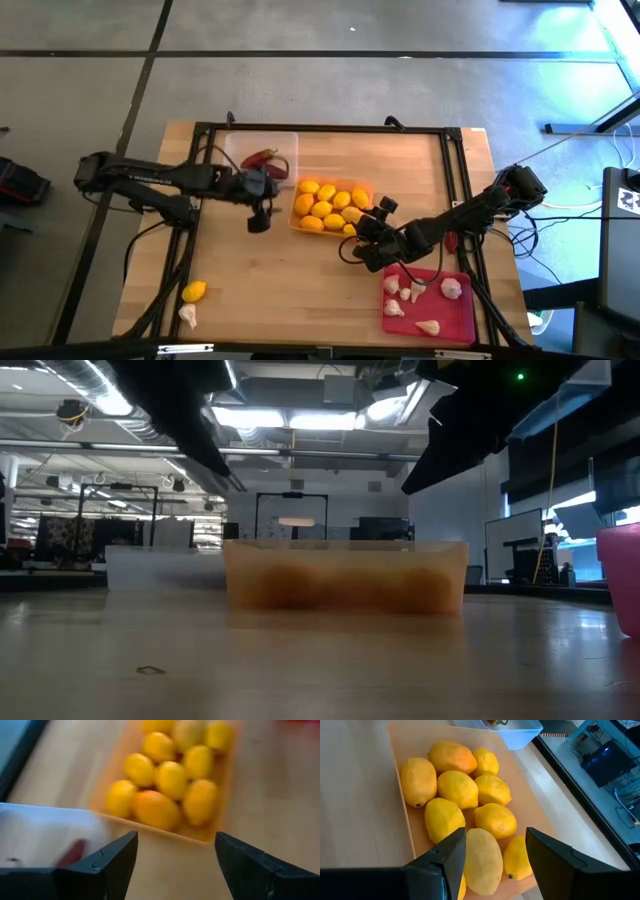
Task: Sort produce into baskets
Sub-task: Put the lemon into the orange bin
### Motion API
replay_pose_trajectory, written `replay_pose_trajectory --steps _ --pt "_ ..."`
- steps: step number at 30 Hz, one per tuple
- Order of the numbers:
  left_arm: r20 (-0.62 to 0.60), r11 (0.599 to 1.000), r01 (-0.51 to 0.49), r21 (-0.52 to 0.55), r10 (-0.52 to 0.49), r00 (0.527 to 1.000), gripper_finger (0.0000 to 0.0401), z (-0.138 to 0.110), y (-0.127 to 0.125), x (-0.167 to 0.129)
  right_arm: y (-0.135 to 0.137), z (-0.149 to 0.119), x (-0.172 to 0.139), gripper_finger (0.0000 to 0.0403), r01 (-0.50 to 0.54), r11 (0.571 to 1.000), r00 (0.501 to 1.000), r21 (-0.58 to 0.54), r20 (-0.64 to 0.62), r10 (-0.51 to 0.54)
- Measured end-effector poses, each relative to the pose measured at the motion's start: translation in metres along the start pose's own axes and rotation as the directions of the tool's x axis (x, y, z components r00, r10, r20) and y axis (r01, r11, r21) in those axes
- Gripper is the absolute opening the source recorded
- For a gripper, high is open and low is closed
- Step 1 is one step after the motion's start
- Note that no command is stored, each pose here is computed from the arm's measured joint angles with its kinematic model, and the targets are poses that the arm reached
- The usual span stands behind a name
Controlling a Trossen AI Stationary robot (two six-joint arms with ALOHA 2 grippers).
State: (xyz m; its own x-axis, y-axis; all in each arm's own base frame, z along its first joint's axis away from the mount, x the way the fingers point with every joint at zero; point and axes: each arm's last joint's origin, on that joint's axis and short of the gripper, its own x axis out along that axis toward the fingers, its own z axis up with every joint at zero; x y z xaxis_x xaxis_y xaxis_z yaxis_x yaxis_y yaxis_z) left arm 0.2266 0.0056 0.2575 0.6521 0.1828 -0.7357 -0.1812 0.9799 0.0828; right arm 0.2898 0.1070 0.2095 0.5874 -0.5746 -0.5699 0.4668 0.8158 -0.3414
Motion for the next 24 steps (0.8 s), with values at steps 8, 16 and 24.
replay_pose_trajectory --steps 8,16,24 --pt "-0.035 0.982 0.188 -0.028 -0.189 0.981 0.0261 -0.015 -0.063 -0.018 0.0 0.0 0.0 0.0198 -0.002 1.0 1.0 -0.026 0.0 0.002" --pt "-0.117 0.965 0.248 -0.09 -0.258 0.959 0.0241 -0.022 -0.11 -0.029 0.001 0.0 0.0 0.0198 -0.029 0.999 0.999 -0.03 -0.014 0.029" --pt "-0.192 0.951 0.308 -0.039 -0.309 0.931 0.0215 -0.012 -0.157 -0.031 0.002 -0.001 0.0 0.0198 -0.079 0.996 0.996 -0.049 -0.044 0.077"
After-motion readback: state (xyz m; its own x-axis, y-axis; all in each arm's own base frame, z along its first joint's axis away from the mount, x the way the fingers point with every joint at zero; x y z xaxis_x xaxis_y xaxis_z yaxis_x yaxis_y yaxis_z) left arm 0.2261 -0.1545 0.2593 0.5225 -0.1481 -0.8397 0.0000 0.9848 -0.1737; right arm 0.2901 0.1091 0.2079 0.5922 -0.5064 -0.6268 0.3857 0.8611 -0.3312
